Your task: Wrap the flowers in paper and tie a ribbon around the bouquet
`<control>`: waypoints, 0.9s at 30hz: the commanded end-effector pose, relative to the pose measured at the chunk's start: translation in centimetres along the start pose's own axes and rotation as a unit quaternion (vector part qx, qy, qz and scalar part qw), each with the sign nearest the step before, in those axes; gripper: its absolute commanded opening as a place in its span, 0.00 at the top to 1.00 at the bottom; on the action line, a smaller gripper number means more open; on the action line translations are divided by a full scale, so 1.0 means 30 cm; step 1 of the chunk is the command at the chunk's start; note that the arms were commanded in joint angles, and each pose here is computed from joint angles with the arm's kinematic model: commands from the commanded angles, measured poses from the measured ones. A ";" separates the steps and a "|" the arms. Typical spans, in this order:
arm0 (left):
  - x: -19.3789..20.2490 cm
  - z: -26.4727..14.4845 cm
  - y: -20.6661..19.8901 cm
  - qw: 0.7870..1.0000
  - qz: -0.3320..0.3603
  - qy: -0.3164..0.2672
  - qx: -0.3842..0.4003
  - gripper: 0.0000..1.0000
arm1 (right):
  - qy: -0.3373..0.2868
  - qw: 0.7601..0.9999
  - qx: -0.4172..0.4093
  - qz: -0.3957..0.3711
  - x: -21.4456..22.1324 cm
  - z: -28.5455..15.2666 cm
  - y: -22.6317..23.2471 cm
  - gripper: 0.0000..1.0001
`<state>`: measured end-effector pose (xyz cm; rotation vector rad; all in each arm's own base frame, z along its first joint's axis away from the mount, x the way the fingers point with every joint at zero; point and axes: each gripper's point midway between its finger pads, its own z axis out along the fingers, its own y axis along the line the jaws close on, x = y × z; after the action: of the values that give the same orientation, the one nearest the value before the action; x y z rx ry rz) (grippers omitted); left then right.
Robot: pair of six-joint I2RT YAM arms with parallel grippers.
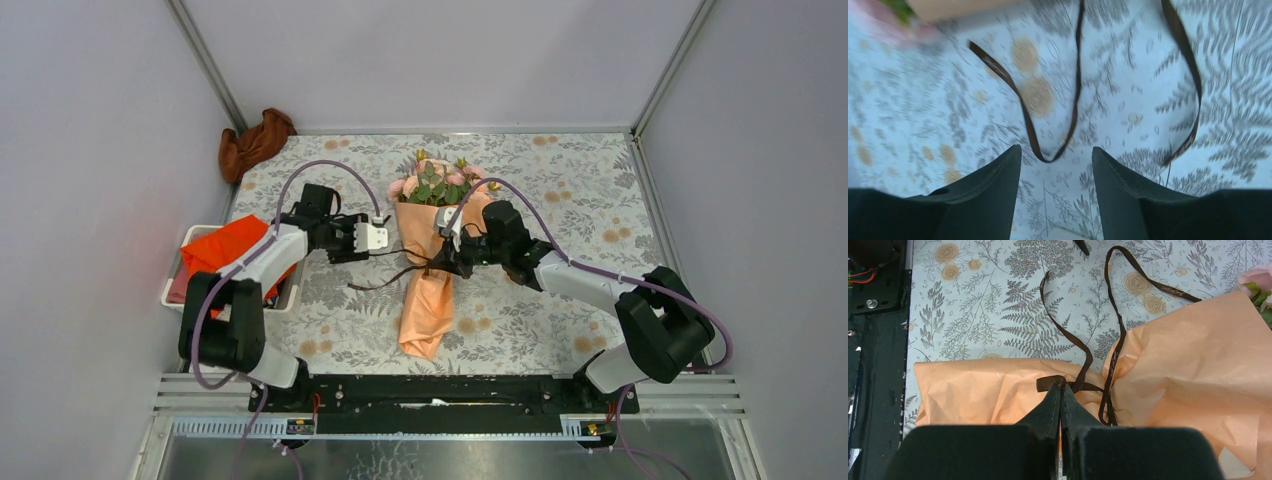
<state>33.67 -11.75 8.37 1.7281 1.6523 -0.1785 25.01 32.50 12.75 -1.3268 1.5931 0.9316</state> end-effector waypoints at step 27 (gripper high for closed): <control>0.303 0.135 0.022 0.969 0.151 0.128 0.145 0.60 | -0.012 1.000 0.008 0.006 -0.033 0.027 -0.025 1.00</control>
<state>36.51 -6.51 1.51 2.2513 1.5867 -0.0811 25.23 32.42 11.46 -1.3067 1.6545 0.9334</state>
